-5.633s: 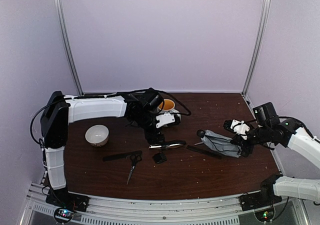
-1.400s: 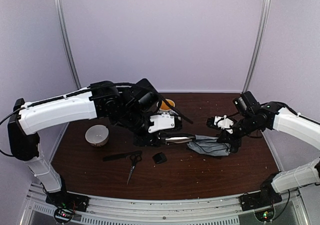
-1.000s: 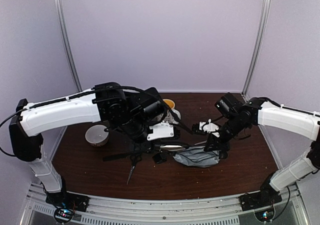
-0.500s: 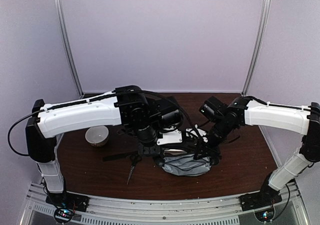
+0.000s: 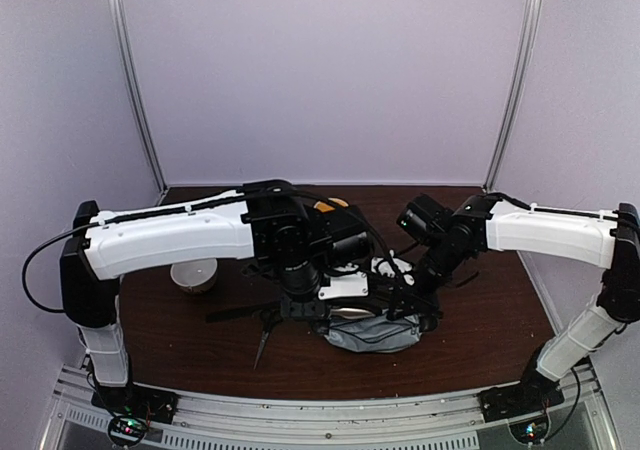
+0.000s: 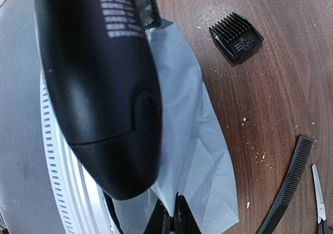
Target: Sort the hair-cutting tools
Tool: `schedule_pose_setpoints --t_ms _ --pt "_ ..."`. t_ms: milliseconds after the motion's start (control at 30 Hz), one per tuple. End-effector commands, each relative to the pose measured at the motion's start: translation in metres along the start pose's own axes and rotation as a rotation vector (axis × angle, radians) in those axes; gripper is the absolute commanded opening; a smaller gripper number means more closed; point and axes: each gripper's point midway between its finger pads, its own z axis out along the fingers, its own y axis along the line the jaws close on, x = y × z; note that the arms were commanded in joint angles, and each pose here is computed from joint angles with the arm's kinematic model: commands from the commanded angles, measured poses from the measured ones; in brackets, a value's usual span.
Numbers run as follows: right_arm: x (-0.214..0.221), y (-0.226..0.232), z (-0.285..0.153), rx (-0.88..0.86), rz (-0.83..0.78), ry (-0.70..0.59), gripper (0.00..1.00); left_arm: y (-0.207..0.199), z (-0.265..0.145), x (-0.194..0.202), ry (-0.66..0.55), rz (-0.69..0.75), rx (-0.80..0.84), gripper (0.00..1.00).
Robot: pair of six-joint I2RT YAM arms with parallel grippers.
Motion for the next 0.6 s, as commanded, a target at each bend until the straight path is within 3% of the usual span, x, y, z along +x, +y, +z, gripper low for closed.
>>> schedule_pose_setpoints --t_ms 0,200,567 --pt "-0.002 -0.004 0.005 0.001 0.023 -0.002 0.0 -0.003 -0.004 0.004 0.015 0.015 -0.022 0.0" --pt "0.003 -0.008 0.006 0.019 0.042 -0.001 0.0 -0.007 -0.027 -0.015 -0.089 0.016 -0.034 0.0" --pt "0.002 -0.005 0.008 -0.004 0.057 -0.007 0.0 -0.003 0.011 -0.014 0.035 0.033 -0.116 0.0"
